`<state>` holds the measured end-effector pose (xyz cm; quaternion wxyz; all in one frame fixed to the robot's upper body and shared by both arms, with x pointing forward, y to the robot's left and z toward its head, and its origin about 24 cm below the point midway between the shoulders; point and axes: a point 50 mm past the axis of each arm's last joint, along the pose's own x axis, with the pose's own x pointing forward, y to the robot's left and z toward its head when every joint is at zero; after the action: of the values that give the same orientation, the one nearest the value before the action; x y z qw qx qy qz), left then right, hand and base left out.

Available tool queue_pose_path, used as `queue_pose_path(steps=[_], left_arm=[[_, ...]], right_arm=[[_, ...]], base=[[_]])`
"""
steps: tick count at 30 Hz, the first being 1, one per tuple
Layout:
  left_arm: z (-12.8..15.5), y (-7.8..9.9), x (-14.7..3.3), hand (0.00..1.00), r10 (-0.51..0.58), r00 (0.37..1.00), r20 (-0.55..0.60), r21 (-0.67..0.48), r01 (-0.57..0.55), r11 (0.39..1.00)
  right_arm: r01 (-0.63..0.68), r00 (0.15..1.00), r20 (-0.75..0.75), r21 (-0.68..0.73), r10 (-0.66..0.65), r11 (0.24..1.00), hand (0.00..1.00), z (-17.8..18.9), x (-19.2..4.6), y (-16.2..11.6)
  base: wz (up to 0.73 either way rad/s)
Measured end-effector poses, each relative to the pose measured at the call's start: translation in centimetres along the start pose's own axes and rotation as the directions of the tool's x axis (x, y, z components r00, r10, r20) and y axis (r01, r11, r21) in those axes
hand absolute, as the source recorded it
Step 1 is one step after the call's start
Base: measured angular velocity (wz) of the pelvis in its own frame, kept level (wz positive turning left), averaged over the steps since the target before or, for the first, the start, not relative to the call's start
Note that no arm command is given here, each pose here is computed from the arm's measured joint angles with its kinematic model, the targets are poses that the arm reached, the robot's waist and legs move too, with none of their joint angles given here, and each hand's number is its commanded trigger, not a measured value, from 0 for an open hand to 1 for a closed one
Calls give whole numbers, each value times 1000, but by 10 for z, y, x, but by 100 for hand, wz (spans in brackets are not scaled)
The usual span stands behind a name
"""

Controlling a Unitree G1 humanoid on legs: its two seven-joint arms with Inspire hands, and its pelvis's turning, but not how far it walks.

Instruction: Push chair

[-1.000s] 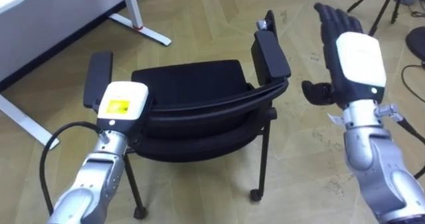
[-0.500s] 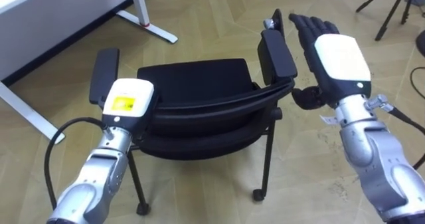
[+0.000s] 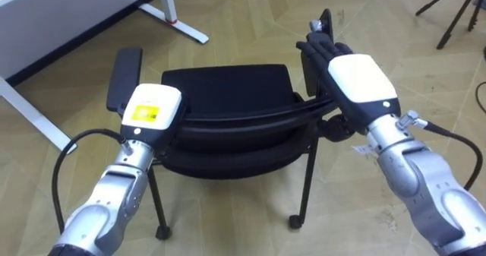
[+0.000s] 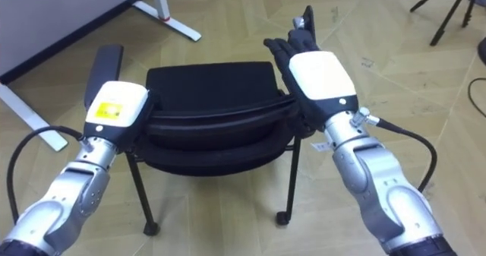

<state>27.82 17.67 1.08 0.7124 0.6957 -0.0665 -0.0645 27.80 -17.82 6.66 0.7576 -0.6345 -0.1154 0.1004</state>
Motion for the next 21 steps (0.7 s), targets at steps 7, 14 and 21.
queue_pose_path(steps=[7,14,21], left_arm=[[3,1,4,100,0,1000,21,7,0,1000],[5,1,5,100,-2,999,41,10,2,1000],[5,2,7,100,-3,998,59,13,2,1000]], right_arm=[[-13,1000,4,-4,13,1000,0,1,0,2],[-37,999,11,-5,37,999,0,3,0,5],[-109,993,44,-10,109,994,0,5,-1,17]], base=[[1],[3],[1]])
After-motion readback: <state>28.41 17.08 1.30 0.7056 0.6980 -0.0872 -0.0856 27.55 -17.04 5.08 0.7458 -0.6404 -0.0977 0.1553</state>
